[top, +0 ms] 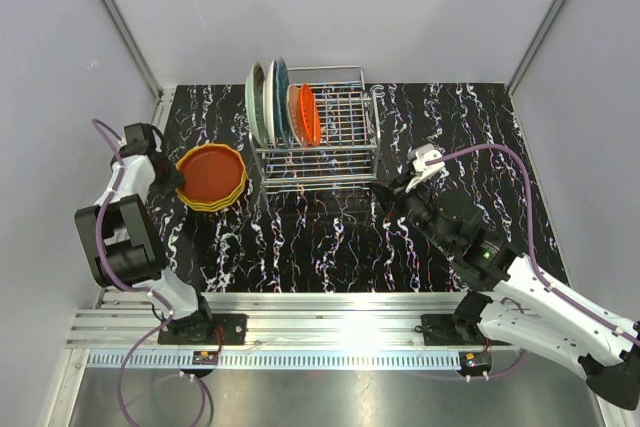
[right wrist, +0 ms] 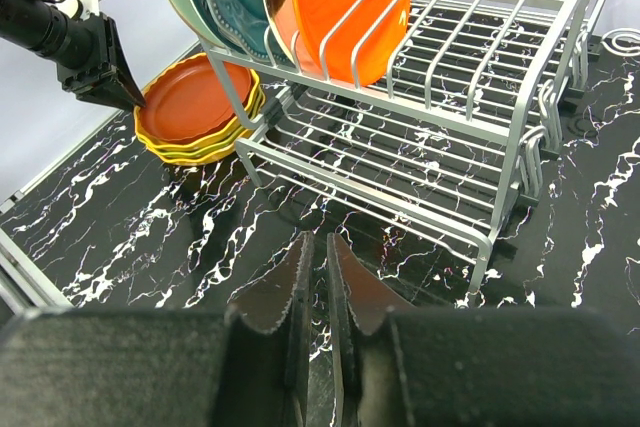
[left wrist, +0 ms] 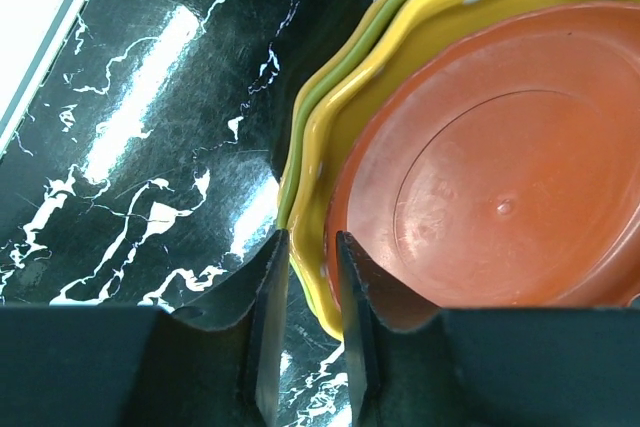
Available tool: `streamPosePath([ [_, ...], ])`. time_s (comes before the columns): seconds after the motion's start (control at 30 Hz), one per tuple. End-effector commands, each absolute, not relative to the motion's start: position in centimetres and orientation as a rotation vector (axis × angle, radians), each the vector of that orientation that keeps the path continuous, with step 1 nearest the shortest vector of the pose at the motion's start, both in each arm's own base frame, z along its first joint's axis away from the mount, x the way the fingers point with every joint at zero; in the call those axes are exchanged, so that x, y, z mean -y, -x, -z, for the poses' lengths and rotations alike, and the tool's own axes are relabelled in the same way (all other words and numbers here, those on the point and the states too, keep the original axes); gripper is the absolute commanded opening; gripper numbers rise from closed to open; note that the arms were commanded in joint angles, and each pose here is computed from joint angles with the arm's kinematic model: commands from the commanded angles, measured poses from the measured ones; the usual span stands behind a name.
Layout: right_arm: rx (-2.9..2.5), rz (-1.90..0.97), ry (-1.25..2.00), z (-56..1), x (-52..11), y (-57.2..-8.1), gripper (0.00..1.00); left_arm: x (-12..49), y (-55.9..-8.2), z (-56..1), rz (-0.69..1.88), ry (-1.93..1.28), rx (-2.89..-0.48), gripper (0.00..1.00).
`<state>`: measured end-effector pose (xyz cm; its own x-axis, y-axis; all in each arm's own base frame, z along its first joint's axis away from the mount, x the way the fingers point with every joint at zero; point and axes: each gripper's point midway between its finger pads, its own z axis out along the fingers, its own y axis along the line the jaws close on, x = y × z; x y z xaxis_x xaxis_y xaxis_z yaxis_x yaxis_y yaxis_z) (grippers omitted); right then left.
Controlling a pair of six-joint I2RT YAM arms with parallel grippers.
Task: Load the plates into the dish rack
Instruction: Grab a plate with the left arm
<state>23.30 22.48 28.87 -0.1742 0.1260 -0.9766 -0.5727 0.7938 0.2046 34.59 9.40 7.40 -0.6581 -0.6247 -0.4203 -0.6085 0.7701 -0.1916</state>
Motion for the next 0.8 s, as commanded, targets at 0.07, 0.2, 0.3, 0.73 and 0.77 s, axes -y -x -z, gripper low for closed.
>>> streamPosePath([
  [0.07, -1.59, -0.645, 0.335, -30.1, -22.2, -23.6, 0.16, -8.8, -36.3, -8.9, 0.124, 0.879, -2.419, 0.26],
  [0.2, -1.589, -0.646, 0.332, -30.2, -22.3, -23.6, 0.16, -8.6, -36.5, -9.3, 0.139, 0.862, -2.404, 0.26],
  [0.3, -1.59, -0.644, 0.333, -30.1, -22.3, -23.7, 0.16, -8.9, -36.4, -9.6, 0.109, 0.862, -2.397, 0.27],
  [0.73, -1.596, -0.639, 0.331, -29.9, -22.3, -23.8, 0.17, -9.2, -36.1, -10.5, 0.037, 0.853, -2.377, 0.4],
  [0.77, -1.597, -0.638, 0.334, -29.9, -22.3, -23.8, 0.17, -9.1, -36.3, -10.4, 0.038, 0.843, -2.38, 0.4],
])
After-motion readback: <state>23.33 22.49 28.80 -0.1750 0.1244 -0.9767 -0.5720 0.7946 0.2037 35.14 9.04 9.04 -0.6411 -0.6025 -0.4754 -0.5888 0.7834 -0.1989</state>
